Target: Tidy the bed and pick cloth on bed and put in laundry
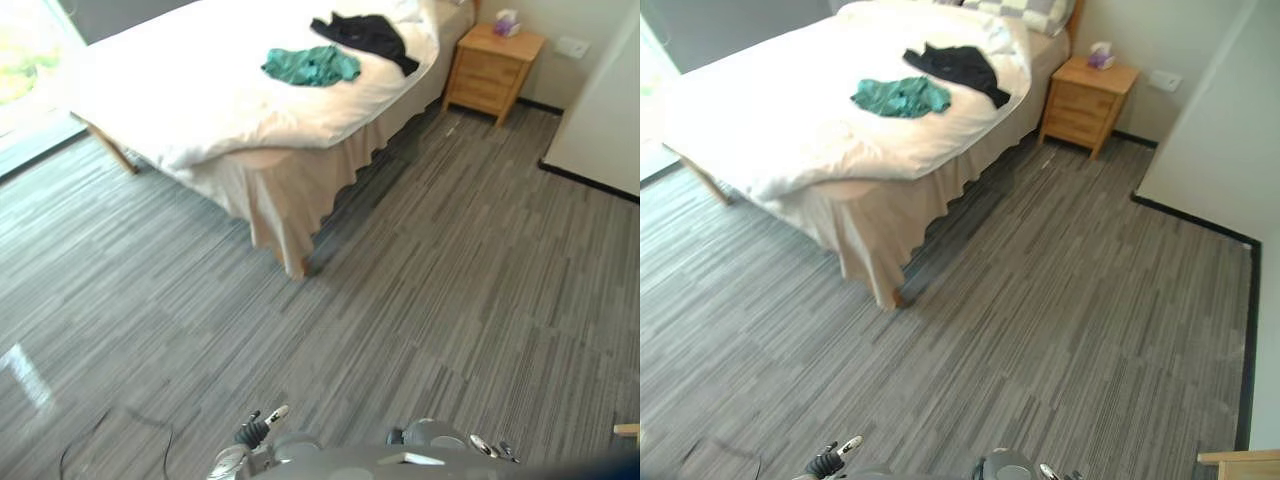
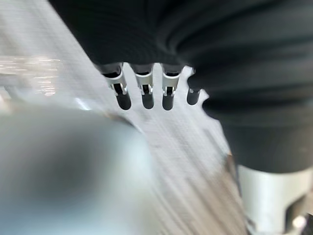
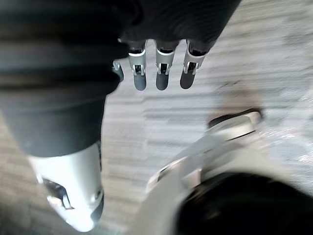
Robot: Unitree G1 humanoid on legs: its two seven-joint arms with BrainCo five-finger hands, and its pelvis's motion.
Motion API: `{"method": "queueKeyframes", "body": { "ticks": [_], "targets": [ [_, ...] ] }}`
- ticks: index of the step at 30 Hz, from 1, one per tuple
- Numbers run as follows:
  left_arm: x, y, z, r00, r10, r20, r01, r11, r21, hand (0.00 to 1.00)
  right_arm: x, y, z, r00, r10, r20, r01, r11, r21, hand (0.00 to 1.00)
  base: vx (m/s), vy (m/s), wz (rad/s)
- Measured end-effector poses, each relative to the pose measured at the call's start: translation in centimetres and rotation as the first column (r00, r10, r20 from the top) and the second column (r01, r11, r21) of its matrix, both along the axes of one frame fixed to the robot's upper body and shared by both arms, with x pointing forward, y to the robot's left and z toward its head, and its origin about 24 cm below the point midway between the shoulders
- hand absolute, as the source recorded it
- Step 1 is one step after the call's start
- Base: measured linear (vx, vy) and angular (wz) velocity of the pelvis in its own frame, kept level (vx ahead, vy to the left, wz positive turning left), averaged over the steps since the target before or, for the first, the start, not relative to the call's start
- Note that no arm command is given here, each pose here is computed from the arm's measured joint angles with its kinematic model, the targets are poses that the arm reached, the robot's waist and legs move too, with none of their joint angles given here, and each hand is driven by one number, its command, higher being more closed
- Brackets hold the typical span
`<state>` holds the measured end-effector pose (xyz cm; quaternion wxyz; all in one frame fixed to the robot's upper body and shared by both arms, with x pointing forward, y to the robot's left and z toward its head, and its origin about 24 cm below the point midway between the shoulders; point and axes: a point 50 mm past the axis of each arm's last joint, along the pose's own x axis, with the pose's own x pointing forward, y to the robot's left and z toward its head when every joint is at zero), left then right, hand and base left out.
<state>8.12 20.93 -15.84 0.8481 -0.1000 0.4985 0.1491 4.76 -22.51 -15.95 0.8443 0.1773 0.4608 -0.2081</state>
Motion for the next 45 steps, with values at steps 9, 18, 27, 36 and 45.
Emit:
{"method": "queueKeyframes", "body": {
  "ticks": [9, 18, 27, 36, 45],
  "targets": [
    [1.5, 0.7, 1.2, 0.988, -0.017, 0.153, 0.014, 1.000, 0.018, 0.00, 5.5, 3.0, 0.9, 0.985, 0.097, 0.145, -0.101, 0.995, 0.018, 0.00, 0.54, 0.231, -0.42],
    [0.3, 0.5, 0.5, 0.995, -0.084, 0.049, 0.083, 0.996, 0.020, 0.00, 5.3, 3.9, 0.2, 0.992, 0.127, 0.007, -0.127, 0.992, -0.014, 0.00, 0.35, 0.162, 0.49],
    [3.1, -1.9, 0.4, 0.987, -0.148, 0.062, 0.152, 0.986, -0.065, 0.00, 4.6, 1.9, 0.5, 0.995, 0.102, 0.021, -0.099, 0.991, -0.085, 0.00, 0.36, -0.049, 1.23],
    [2.6, -3.3, 0.3, 0.994, 0.023, 0.103, -0.009, 0.991, -0.135, 0.00, 7.1, 3.0, 1.3, 0.958, 0.256, 0.125, -0.246, 0.965, -0.093, 0.00, 0.26, -0.298, 0.79],
    [1.0, -1.2, 0.1, 0.982, 0.175, 0.075, -0.170, 0.983, -0.072, 0.00, 5.9, 4.1, 0.2, 0.937, 0.347, 0.026, -0.347, 0.938, -0.013, 0.00, 0.02, -0.085, 0.21]
  ]
}}
